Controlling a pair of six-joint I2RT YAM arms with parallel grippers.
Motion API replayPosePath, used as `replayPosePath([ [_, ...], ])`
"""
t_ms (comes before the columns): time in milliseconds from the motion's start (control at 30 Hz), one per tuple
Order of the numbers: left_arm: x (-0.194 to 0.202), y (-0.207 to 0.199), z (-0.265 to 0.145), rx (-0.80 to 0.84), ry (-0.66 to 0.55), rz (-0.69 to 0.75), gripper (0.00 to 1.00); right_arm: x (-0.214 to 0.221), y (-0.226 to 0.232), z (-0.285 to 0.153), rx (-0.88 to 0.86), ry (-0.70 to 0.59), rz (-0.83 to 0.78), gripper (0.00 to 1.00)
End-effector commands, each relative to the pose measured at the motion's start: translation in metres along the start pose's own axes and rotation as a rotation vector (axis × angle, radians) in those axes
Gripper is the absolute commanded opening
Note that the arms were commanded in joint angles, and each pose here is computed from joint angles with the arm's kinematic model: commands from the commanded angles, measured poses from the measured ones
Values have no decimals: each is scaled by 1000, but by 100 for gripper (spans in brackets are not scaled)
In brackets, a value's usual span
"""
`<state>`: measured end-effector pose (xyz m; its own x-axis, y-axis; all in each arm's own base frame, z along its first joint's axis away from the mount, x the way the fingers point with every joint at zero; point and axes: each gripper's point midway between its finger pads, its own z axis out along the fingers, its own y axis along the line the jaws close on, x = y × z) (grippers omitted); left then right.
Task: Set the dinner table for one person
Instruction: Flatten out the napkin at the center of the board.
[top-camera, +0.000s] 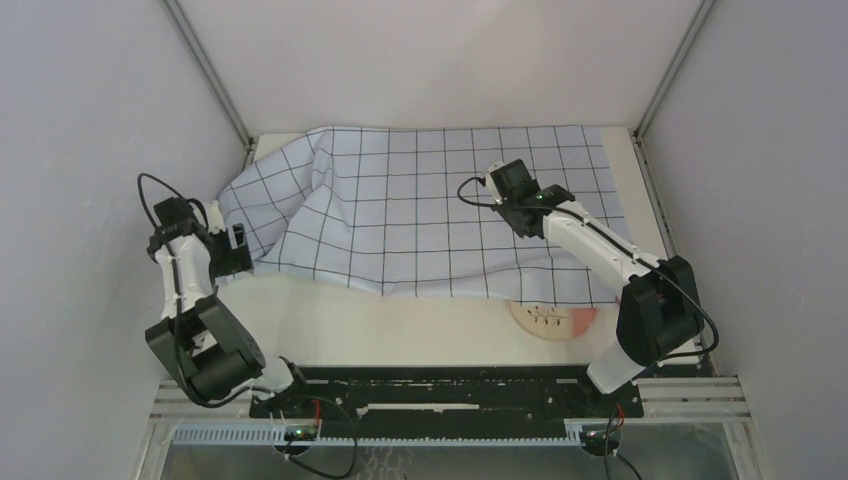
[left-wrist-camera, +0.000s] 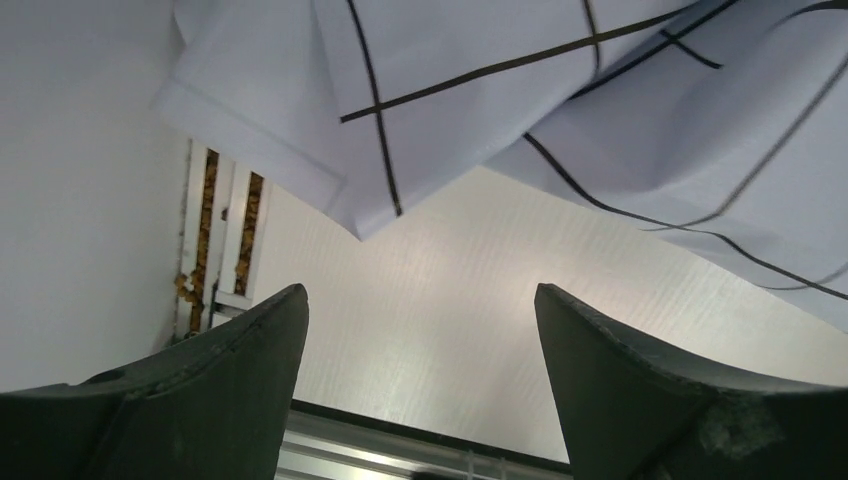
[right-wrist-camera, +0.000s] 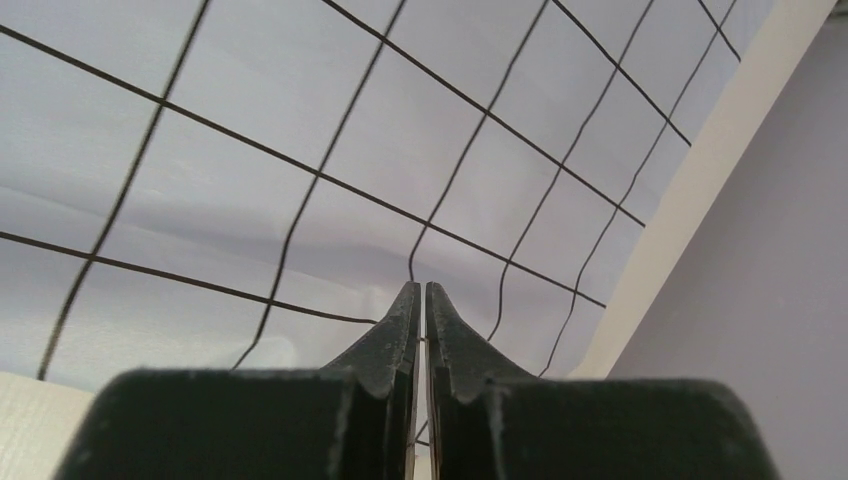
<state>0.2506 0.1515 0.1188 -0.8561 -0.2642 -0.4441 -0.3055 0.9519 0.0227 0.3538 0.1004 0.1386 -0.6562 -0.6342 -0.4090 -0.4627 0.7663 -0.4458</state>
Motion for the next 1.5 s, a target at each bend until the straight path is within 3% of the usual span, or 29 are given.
replayPosePath([
  [0, -10, 38, 12, -124, -97, 55, 88, -32, -11, -25, 33, -130, 16, 12],
  [100, -9, 54, 18, -182, -158, 69, 89, -38, -9, -30, 19, -164, 34, 18],
  [300, -5, 51, 41, -130, -146, 96, 89, -55, -3, -38, 63, -215, 7, 19],
  [667, -13, 51, 60, -89, -186, 41, 89, -66, 8, -57, 114, -257, -58, 12],
  [800, -18, 43, 61, -42, -208, 42, 83, -71, 10, -58, 129, -271, -64, 6],
  [1000, -29, 36, 58, -18, -249, 38, 77, -75, 16, -61, 148, -277, -88, 5],
  [1200, -27, 26, 72, 39, -203, 15, 65, -75, 14, -63, 169, -276, -94, 4],
  [1467, -36, 11, 62, 107, -202, 0, 30, -71, 14, -65, 168, -269, -96, 0],
])
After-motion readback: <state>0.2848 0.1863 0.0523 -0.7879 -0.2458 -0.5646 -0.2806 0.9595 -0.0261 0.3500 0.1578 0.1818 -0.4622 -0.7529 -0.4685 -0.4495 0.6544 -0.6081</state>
